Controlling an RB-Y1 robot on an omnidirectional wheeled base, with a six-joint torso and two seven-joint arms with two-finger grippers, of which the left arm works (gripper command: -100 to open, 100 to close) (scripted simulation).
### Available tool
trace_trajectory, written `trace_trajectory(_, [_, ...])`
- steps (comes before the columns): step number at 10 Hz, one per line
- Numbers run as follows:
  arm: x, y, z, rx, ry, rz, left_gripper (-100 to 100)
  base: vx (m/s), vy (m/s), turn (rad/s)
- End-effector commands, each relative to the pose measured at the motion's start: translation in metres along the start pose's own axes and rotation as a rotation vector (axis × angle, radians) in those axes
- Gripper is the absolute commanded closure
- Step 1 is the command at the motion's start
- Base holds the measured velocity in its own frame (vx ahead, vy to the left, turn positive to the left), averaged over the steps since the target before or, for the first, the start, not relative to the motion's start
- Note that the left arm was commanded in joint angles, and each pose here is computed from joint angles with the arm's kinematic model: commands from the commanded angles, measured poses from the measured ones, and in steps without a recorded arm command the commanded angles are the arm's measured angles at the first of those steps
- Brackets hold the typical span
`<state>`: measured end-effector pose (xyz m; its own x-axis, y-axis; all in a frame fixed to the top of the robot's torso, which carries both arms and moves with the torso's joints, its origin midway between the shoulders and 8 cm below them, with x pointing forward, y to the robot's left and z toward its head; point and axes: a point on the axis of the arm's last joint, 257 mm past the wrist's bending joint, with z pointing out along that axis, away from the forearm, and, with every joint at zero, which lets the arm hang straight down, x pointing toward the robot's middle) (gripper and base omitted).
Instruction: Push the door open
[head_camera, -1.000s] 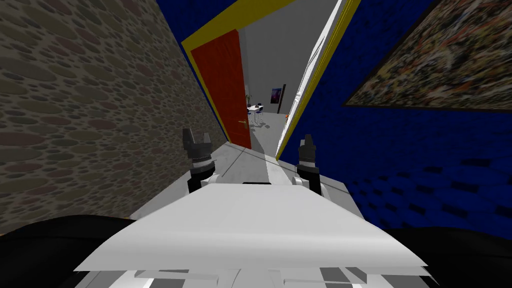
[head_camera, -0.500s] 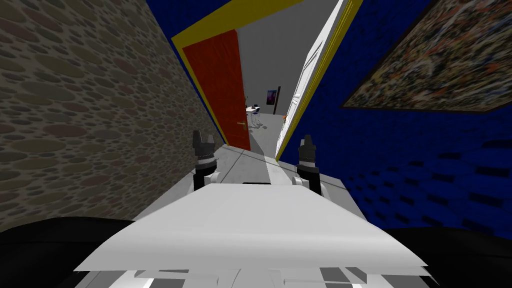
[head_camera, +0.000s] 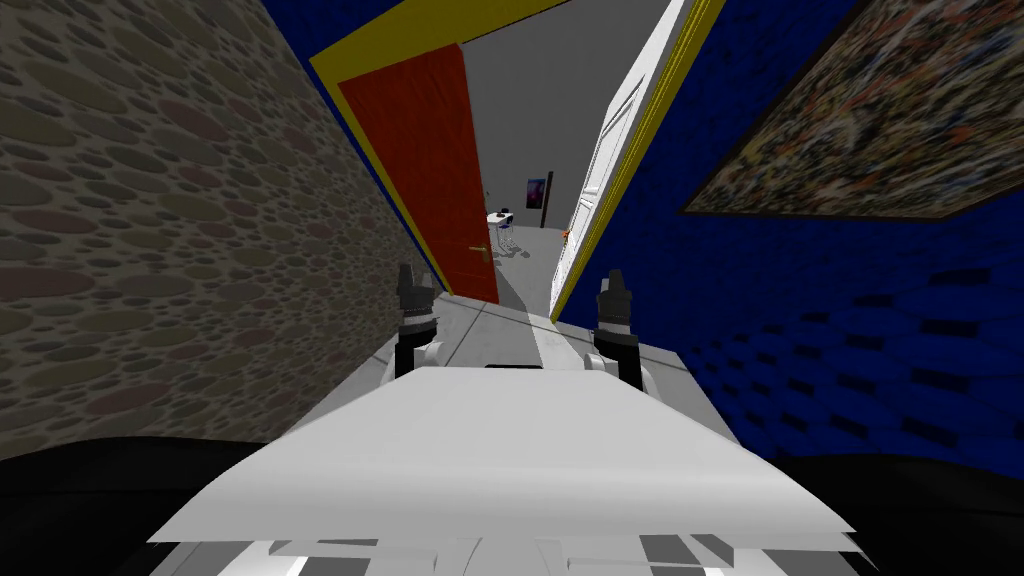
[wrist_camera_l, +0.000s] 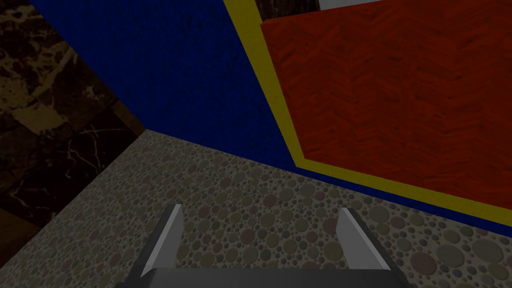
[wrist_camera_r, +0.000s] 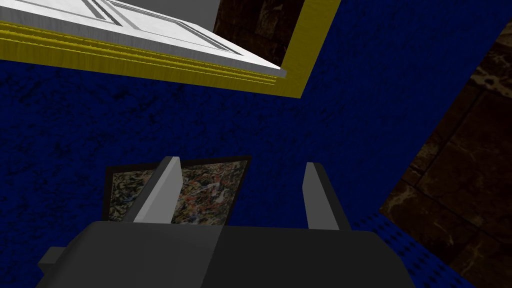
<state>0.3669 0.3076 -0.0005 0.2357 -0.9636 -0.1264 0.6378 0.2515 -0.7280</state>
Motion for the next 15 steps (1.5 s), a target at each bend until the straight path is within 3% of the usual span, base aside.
trace_trajectory(1, [0.001,0.015,0.0022,-0.022,0.001,0.006,-100,0.068,0.101,-0.116])
trace_trajectory(15, [-0.013,0.143,0.0038,-0.247,-0.021,0.047,-100,0.073,0.117,-0.143])
